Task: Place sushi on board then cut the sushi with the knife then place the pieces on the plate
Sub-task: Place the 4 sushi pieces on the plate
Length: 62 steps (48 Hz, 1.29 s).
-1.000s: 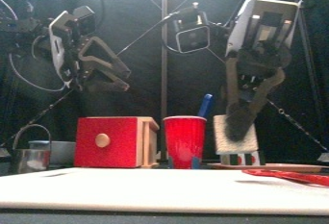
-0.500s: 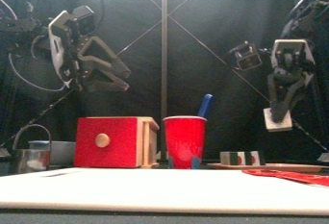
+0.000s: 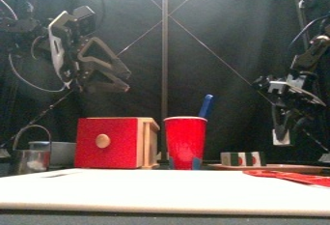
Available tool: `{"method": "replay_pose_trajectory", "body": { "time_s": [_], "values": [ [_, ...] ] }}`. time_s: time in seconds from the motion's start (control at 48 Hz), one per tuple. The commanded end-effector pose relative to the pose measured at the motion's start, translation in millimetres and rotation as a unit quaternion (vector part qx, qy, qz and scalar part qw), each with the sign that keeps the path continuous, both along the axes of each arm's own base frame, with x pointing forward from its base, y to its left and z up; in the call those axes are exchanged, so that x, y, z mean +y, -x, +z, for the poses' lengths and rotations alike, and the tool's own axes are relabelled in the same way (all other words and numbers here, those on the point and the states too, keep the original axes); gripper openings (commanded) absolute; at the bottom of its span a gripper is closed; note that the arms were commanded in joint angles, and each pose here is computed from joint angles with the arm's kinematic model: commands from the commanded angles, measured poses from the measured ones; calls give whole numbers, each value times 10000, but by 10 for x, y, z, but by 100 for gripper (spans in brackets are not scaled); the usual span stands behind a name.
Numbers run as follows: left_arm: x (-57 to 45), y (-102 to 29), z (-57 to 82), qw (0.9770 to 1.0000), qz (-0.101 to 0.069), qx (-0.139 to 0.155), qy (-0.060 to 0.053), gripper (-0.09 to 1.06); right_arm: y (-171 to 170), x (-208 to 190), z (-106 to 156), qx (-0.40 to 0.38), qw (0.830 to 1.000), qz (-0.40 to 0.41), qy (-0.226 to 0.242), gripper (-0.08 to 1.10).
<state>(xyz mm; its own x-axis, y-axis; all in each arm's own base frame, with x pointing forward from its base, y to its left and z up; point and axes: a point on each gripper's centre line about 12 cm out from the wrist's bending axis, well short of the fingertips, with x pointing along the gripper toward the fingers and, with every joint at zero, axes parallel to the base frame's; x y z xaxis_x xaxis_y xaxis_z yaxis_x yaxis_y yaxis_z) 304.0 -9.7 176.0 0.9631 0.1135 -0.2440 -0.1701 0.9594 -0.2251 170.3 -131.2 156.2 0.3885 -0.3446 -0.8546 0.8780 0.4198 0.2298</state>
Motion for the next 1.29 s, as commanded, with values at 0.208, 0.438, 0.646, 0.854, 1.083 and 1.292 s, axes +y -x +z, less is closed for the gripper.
{"method": "replay_pose_trajectory", "body": {
  "time_s": [0.208,0.438,0.646,0.854,1.083,1.292],
  "values": [
    [1,-48,119,9998,12,-219,1,79,-170,-338,-154,43,9996,-287,-39,68],
    [14,-21,204,9994,29,-357,24,79,-294,-415,-267,223,9996,-128,-77,76],
    [18,-27,223,9992,37,-387,28,79,-326,-389,-284,250,9996,-67,-103,89],
    [17,-36,243,9991,37,-417,31,79,-275,-346,-128,259,9997,-14,15,90],
    [13,-65,278,9989,37,-471,38,79,-155,-120,290,-13,9992,202,333,90],
    [32,-72,273,9989,65,-461,20,79,-362,545,423,-505,9855,1575,370,90]
  ]
}}
